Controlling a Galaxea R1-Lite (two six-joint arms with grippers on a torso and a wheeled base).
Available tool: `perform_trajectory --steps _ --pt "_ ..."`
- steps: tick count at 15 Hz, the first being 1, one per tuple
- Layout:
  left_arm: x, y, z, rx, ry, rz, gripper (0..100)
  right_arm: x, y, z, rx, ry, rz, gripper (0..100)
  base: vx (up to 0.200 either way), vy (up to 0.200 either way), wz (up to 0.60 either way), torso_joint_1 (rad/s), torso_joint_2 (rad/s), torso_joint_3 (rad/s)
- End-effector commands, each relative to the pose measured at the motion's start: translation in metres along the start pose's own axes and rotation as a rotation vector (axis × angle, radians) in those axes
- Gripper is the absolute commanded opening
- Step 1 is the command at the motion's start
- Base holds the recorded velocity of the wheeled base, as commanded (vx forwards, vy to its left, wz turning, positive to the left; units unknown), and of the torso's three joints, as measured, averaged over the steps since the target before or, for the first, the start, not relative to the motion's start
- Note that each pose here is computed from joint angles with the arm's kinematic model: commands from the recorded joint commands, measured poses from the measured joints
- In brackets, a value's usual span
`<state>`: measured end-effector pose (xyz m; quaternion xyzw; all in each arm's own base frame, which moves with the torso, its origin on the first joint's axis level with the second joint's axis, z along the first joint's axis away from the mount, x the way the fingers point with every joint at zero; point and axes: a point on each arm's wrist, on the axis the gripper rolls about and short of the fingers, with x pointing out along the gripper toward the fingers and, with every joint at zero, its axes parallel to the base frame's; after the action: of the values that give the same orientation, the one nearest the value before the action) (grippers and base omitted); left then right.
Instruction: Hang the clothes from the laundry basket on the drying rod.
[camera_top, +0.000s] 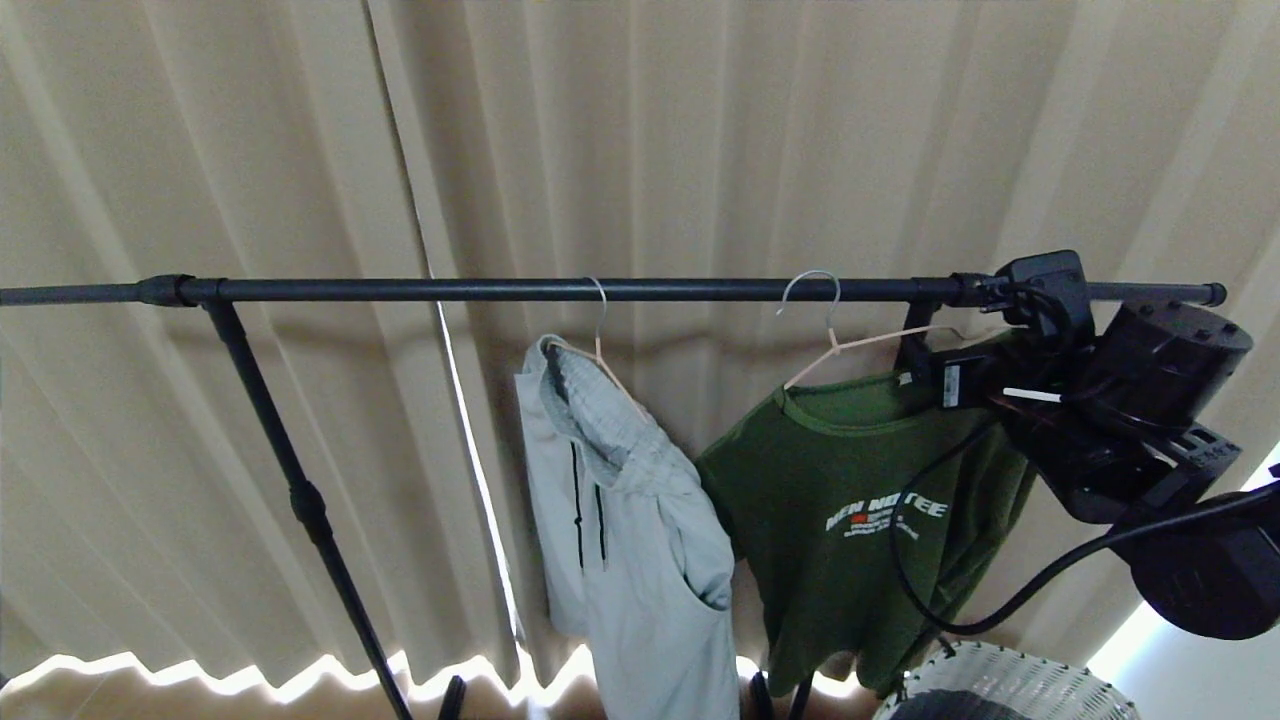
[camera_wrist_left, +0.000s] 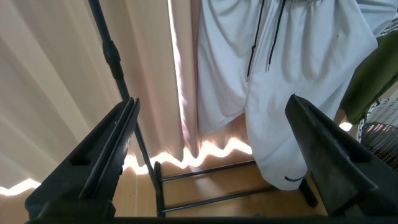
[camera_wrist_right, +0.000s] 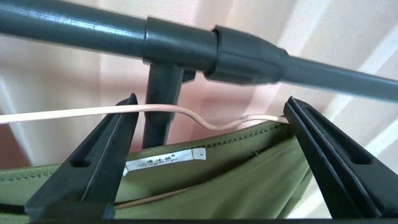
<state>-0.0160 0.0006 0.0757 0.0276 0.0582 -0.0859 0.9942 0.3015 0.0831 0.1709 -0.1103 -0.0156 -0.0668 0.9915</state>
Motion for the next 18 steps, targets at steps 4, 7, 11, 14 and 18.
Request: perform_trajectory --steps 4,7,11,14,18 --pt "0.000 0.000 0.000 0.000 0.002 -0.001 100 -0.018 -0.011 0.014 -0.075 -0.049 0.026 100 0.000 0.000 0.00 0.000 0.00 0.000" --pt "0.000 0.000 0.000 0.000 0.002 -0.001 100 -0.019 -0.014 0.017 -0.110 -0.074 0.053 100 0.000 0.000 0.00 0.000 0.00 0.000" --pt "0.000 0.000 0.000 0.000 0.002 -0.003 100 -0.021 -0.017 0.022 -0.159 -0.109 0.098 100 0.000 0.000 0.00 0.000 0.00 0.000" --pt "0.000 0.000 0.000 0.000 0.002 -0.003 100 -0.025 -0.020 0.029 -0.201 -0.143 0.113 100 0.000 0.000 0.00 0.000 0.00 0.000" --pt "0.000 0.000 0.000 0.003 0.002 -0.003 100 -0.024 -0.033 0.034 -0.283 -0.183 0.119 100 0.000 0.000 0.00 0.000 0.00 0.000"
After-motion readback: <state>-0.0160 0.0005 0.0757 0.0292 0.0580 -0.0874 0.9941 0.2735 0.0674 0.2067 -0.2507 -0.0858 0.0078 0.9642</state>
